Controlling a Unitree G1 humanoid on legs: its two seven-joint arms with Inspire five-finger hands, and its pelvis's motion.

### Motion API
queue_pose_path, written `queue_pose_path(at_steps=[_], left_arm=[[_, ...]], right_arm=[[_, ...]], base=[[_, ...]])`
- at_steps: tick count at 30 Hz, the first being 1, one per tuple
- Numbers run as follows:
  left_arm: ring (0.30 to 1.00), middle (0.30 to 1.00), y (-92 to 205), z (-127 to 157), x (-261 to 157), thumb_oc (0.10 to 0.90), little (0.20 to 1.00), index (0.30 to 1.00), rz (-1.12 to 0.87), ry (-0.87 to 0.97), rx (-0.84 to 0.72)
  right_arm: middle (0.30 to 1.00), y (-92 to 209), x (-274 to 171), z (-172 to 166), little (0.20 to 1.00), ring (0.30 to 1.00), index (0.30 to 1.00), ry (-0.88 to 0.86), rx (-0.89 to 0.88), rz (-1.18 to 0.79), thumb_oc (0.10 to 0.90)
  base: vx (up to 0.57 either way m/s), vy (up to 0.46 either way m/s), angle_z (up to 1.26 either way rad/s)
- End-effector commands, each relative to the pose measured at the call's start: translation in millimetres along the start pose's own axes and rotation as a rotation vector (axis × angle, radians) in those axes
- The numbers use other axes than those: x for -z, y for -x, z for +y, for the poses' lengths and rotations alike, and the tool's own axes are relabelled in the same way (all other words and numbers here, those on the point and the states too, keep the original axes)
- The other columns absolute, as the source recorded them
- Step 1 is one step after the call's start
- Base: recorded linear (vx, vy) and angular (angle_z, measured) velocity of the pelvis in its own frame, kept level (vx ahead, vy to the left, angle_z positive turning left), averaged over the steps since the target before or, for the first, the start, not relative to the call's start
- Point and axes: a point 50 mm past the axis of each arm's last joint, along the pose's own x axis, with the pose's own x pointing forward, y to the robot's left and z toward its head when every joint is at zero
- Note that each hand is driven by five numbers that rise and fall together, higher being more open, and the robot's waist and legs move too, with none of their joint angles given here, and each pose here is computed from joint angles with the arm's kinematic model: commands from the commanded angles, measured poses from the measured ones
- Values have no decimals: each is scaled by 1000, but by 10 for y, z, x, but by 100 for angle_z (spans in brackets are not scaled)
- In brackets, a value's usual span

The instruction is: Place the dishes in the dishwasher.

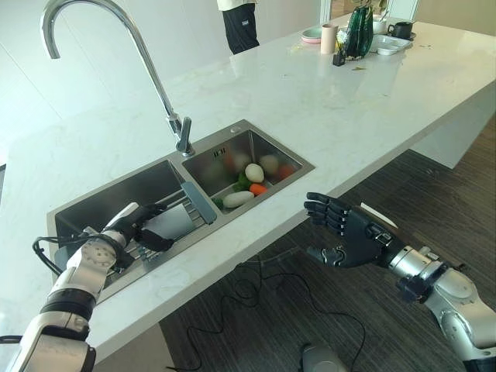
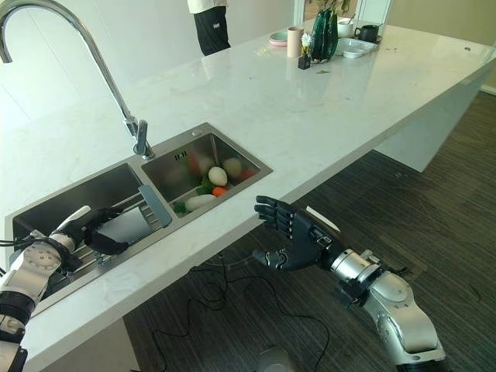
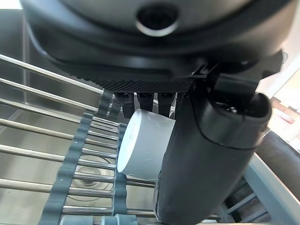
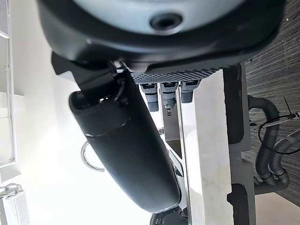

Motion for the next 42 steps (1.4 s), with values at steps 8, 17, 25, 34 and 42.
queue_pose_path(at_steps=[8,17,25,34,42], left_arm=[[900,900,30,412,-74,800,900,900,-3,46,-124],[300,300,-15,252,80,400,300,300,137,76,31],[300,300,18,414,-68,400,300,300,1,121,-88],[300,300,330,695,-450,400,300,300,-354,209,-432],[300,300,668,769,-654,400,300,300,-574,337,-660]], right_arm=[[900,-67,-503,48,900,900,900,128,-80,-217,800],[900,-71,-531,64,900,900,900,135,-123,-199,800],[900,-45,-499,61,900,900,900,135,-131,-184,800],[900,-31,-404,70,900,900,900,105,-59,-193,800],[900,-46,-375,123,900,900,900,86,-7,-216,800]], base=[[0,0,0],[-21,-9,-1],[-1,-9,-2],[-27,-22,16],[-4,-18,16]])
